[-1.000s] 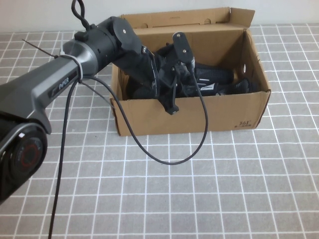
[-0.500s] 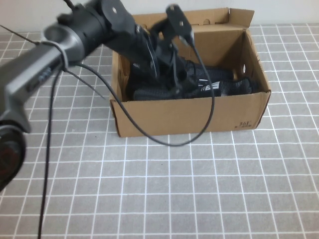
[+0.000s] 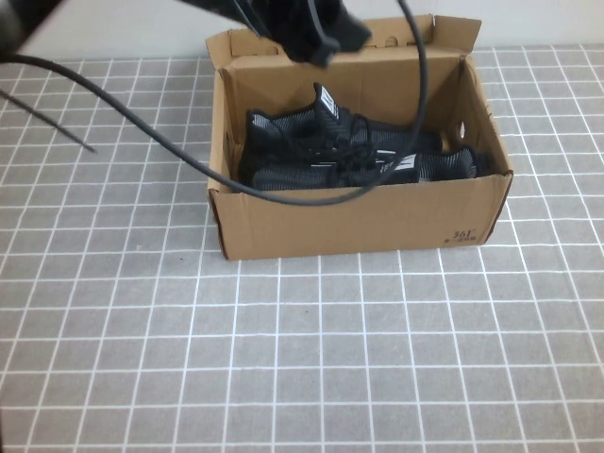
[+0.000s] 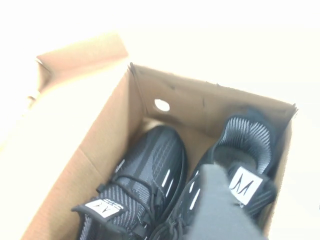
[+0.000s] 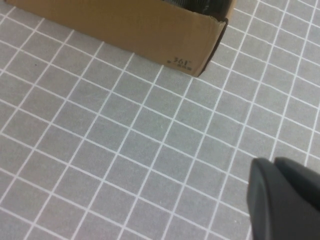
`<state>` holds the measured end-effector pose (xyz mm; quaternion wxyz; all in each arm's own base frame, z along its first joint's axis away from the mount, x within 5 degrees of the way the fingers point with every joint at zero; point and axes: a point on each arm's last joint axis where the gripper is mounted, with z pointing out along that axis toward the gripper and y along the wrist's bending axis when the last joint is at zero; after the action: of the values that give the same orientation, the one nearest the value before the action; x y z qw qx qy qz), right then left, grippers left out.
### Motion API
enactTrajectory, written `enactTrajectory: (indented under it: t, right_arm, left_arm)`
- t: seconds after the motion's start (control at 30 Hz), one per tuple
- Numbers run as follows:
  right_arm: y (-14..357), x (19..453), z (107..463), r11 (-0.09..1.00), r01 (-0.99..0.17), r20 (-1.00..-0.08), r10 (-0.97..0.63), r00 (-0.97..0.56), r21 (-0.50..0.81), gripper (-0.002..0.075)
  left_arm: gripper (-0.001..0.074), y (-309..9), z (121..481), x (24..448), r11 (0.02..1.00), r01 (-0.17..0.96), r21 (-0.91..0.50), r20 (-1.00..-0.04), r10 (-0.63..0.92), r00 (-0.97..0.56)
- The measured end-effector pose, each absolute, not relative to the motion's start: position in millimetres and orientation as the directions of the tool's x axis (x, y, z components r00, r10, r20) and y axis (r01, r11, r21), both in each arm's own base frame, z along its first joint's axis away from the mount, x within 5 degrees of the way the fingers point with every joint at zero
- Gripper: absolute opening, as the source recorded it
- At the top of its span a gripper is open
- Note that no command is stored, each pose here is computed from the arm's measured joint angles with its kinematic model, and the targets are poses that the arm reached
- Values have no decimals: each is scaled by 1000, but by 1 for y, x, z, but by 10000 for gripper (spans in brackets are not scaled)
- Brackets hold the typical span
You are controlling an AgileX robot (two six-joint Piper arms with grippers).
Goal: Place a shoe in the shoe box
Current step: Adjust the shoe
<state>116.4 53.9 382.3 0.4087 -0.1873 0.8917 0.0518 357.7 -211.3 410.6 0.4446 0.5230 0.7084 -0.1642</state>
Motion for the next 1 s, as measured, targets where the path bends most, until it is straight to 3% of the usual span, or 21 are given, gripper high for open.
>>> enactTrajectory:
  t: [0.17,0.27,0.47,0.73,1.0]
  right_arm:
    - [54,116,382,924,-378,-748,-292,-596,-60,-16]
    - [54,116,382,923,-381,-746,-291,-599,-55,-16]
    - [59,114,381,917,-399,-744,-264,-614,4,-16]
    - [69,122,384,914,-397,-766,-194,-613,86,-17]
    - [106,176,382,914,-387,-678,-207,-705,124,-16]
  left_arm:
    - [88,-195,445,330,420,865,273,-801,598,-37]
    - [26,-182,462,313,456,840,295,-786,616,-59]
    - [1,-154,492,287,584,735,345,-782,612,-119]
    - [0,-141,494,282,687,660,303,-769,586,-256]
    - [0,-139,493,282,712,643,283,-771,567,-289]
